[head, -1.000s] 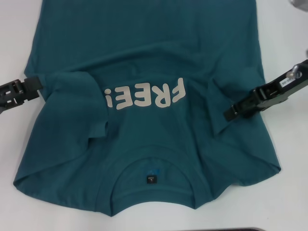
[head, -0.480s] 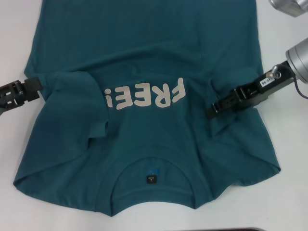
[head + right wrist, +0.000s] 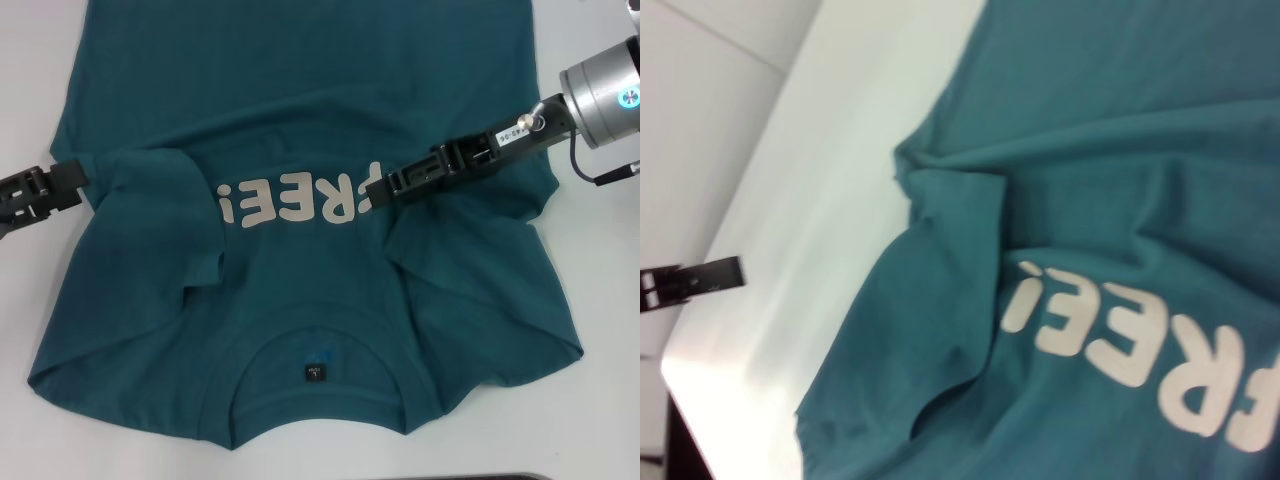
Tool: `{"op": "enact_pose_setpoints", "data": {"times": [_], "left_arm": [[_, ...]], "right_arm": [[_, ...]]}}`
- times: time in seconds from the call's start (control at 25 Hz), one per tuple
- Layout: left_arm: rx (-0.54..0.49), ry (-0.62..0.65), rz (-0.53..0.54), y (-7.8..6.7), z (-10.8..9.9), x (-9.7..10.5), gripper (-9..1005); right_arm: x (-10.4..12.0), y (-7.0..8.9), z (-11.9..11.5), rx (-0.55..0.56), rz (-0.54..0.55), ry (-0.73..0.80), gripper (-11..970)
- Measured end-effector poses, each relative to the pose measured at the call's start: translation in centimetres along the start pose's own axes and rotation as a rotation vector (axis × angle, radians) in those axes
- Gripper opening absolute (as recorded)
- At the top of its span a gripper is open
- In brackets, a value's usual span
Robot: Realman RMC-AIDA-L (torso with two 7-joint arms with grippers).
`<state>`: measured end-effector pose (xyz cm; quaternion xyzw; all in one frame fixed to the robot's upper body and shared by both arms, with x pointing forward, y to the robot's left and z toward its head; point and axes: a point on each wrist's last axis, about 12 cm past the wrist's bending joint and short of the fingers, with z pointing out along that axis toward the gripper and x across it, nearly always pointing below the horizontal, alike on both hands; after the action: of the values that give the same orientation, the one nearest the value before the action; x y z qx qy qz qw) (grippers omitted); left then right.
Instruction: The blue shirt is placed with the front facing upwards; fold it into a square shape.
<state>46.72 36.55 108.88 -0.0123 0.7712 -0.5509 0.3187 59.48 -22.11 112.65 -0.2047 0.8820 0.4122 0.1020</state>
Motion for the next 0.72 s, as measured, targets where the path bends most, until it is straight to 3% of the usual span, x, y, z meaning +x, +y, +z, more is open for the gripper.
{"op": "enact_pose_setpoints", "data": {"times": [0.28,0.44,0.6,0.72], "left_arm": [[-0.003,-0.006,0.001,0.0,-0.2,-0.1,842],[-0.004,-0.013,0.012,0.0,-0.3,-0.1,842],[0.006,-0.015,0.08,-0.1,-0.2,0.2,842],[0.018,-0.02,0.137,-0.2,-0.3,0.5,842]], "right_arm": [[0.3,-0.1,-1.4,-0.046,-0.049,-0.06,807],[1.5,-0.9,-3.2,-0.125,-0.15,-0.281,807],[3.3,-2.8,-3.9,-0.159,-0.062,-0.479,807],[4.2,-3.3,-4.4,-0.185,-0.041,-0.442,807]]}}
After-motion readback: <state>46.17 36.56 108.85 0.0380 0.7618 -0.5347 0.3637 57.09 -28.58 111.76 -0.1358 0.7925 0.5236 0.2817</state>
